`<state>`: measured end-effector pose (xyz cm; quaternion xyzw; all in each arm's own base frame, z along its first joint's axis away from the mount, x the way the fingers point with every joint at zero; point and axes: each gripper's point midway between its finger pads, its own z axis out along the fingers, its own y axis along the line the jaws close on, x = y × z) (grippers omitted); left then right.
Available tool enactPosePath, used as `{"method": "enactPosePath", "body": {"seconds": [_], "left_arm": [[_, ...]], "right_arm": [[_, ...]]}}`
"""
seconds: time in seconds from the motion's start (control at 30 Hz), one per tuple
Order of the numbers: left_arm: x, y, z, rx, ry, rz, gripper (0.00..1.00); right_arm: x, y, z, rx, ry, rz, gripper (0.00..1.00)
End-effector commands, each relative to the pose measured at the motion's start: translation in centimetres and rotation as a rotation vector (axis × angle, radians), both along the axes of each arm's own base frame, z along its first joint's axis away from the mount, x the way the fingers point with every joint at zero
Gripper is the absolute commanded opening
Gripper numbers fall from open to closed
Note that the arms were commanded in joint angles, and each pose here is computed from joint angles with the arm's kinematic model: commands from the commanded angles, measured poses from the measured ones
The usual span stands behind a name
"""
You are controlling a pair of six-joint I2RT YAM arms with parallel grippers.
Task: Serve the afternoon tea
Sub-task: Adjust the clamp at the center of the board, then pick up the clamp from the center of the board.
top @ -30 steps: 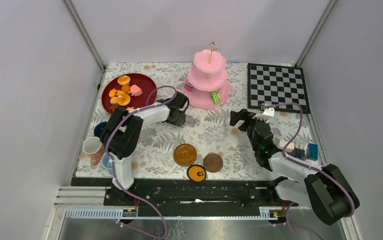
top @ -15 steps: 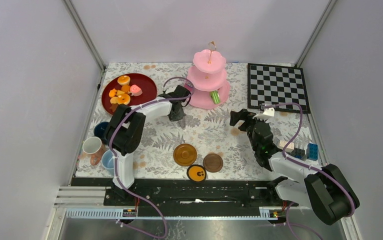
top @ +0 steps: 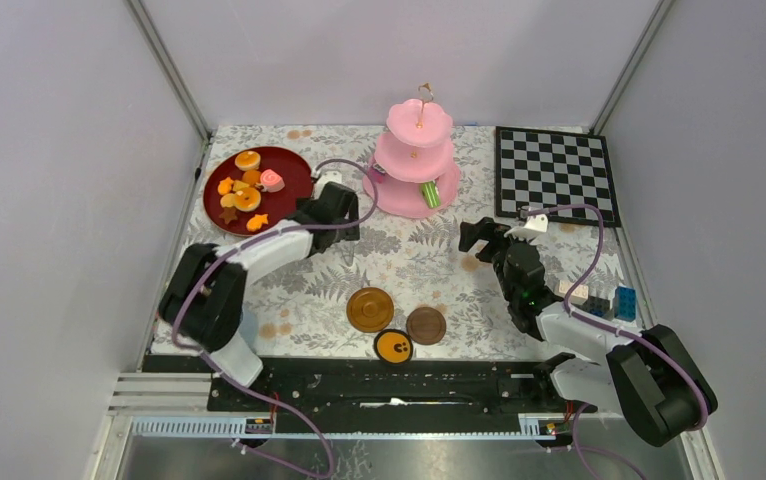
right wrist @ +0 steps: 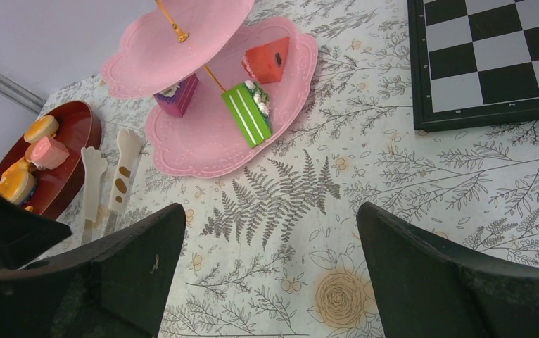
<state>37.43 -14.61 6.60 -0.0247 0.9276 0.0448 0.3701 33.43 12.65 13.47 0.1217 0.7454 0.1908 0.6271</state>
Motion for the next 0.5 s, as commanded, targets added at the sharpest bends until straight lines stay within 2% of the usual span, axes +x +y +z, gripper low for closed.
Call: {"method": "enactPosePath", "body": {"seconds": [0.0, 0.07, 0.17, 0.3, 0.47], "left_arm": [[1.4, -1.3, 5.1, -0.165, -0.265, -0.007, 0.99], [1.2, -1.7, 5.8, -0.214, -0.339, 0.004, 0.99], [0.3, -1.1, 5.6, -0.23, -0.459, 0.088, 0.99], [-1.6, -1.6, 5.2, -0.237, -0.638, 0.097, 0.99], [-2.2, -2.1, 1.5, -0.183, -0.632, 0.091, 0.99]], "right_arm": [[1.1, -0.1, 2.2, 0.031, -0.051, -0.024, 0.98], [1.1, -0.1, 2.2, 0.031, -0.05, -0.024, 0.98], [1.0, -0.1, 2.2, 0.032, -0.051, -0.024, 0.98], [1.0, -0.1, 2.2, 0.033, -0.052, -0.026, 0.98], [1.0, -0.2, 2.2, 0.035, -0.052, -0.028, 0.98]]}}
